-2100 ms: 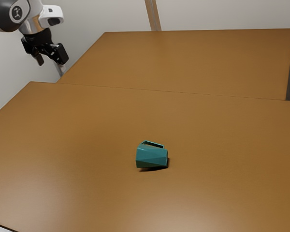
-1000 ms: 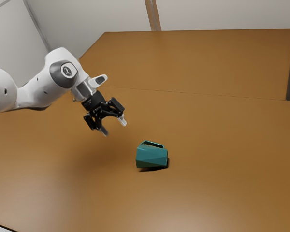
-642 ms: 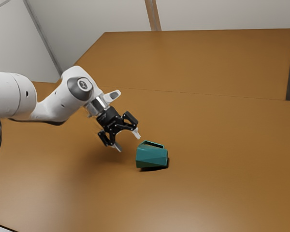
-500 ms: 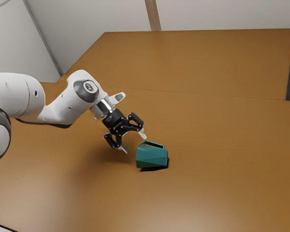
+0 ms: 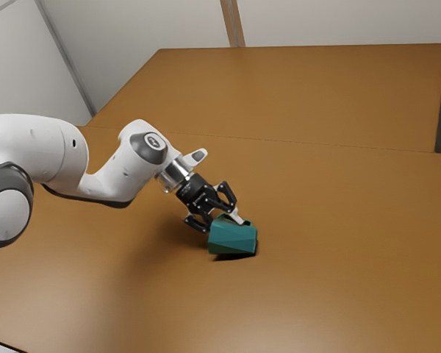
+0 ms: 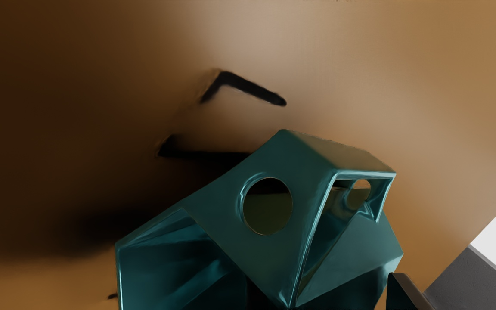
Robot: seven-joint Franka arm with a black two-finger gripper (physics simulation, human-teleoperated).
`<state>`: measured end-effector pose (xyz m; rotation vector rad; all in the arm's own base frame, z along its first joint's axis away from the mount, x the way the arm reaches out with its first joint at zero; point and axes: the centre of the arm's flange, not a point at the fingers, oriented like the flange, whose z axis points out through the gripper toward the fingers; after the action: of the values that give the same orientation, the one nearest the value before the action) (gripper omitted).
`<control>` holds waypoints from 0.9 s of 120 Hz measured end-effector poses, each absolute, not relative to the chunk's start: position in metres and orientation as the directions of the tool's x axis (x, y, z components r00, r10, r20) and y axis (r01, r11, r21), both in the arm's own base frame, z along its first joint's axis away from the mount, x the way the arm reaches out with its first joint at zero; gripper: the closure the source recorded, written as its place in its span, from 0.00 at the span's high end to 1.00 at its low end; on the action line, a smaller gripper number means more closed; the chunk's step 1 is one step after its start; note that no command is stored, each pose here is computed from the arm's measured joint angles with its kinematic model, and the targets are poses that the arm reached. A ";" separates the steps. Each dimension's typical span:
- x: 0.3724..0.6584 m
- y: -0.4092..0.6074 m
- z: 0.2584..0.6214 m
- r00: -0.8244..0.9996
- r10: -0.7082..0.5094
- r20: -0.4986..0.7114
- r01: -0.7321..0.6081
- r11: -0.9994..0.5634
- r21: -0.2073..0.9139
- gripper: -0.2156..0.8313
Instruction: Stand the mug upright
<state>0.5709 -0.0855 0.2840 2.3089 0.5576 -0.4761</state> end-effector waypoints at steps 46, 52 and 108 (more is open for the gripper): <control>0.587 -0.105 0.308 0.863 0.251 -0.439 0.483 -0.664 0.571 0.08; 0.588 -0.106 0.309 0.863 0.252 -0.438 0.483 -0.664 0.570 0.07; 0.577 -0.093 0.411 0.982 0.158 -0.105 0.184 -0.929 0.322 0.05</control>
<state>0.5773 -0.0927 0.4111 2.7918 0.2478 -0.1098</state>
